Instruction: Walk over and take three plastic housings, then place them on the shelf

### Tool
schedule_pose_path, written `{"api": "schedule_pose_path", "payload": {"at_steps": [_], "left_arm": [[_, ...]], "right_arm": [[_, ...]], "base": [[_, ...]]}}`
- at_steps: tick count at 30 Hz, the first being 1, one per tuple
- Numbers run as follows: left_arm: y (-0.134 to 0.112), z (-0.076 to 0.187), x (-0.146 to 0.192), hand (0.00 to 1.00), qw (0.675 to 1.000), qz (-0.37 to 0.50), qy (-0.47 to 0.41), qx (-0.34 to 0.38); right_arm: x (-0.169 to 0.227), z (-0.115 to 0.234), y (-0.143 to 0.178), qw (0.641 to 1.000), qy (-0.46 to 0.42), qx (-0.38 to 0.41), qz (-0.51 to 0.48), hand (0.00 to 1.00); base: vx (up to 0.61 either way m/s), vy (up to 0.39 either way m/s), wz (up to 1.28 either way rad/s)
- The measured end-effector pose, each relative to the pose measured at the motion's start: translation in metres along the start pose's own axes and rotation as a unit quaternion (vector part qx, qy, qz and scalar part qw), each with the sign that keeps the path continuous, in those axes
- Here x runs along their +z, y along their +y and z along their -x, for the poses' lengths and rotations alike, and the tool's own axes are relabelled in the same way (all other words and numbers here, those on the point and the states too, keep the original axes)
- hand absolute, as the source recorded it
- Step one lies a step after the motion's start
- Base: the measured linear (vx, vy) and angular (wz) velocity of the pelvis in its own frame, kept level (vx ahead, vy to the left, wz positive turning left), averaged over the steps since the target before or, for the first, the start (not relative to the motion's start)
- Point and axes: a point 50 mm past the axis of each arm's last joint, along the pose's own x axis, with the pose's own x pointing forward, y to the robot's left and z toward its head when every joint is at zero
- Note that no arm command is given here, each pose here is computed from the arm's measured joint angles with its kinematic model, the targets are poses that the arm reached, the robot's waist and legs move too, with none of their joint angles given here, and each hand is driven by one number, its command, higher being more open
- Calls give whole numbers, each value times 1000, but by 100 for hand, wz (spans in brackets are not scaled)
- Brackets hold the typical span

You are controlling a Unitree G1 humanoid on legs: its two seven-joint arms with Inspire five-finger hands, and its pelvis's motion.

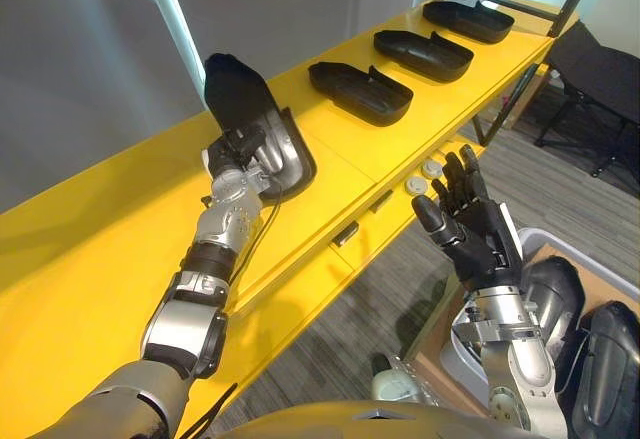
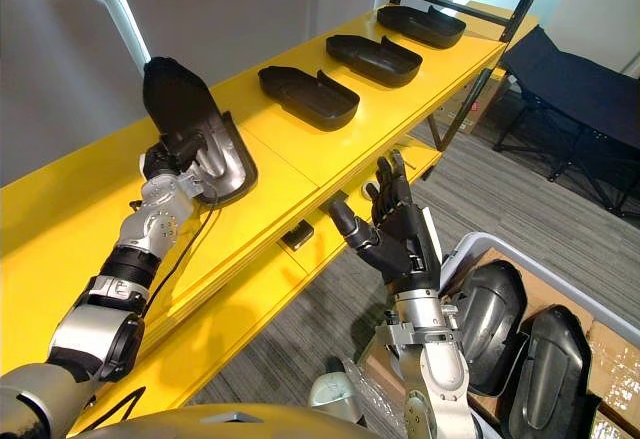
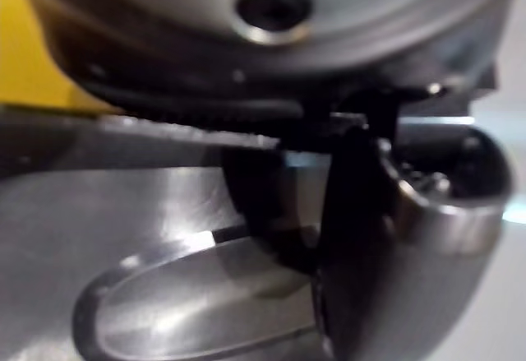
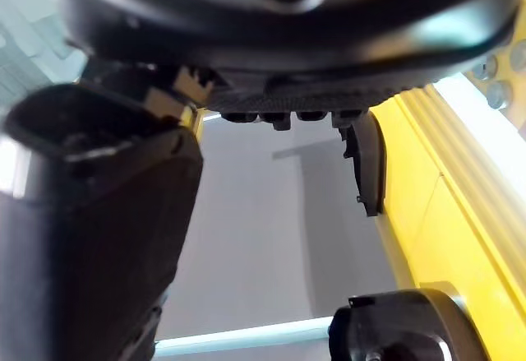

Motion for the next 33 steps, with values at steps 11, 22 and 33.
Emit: {"api": "schedule_pose_path", "payload": {"at_steps": [11, 22, 33], "left_arm": [[-3, -5, -8, 100, 996, -75, 9, 41], [14, -7, 0, 100, 986, -57, -17, 158], [29, 0, 33, 100, 962, 57, -138, 229]], "right_arm": [[-4, 2, 3, 1000, 12, -5, -14, 100], [-6, 2, 8, 1000, 16, 3, -22, 100], [-5, 3, 9, 1000, 16, 5, -10, 100]], "base": [[-13, -12, -7], [1, -3, 1], [4, -11, 3]]}}
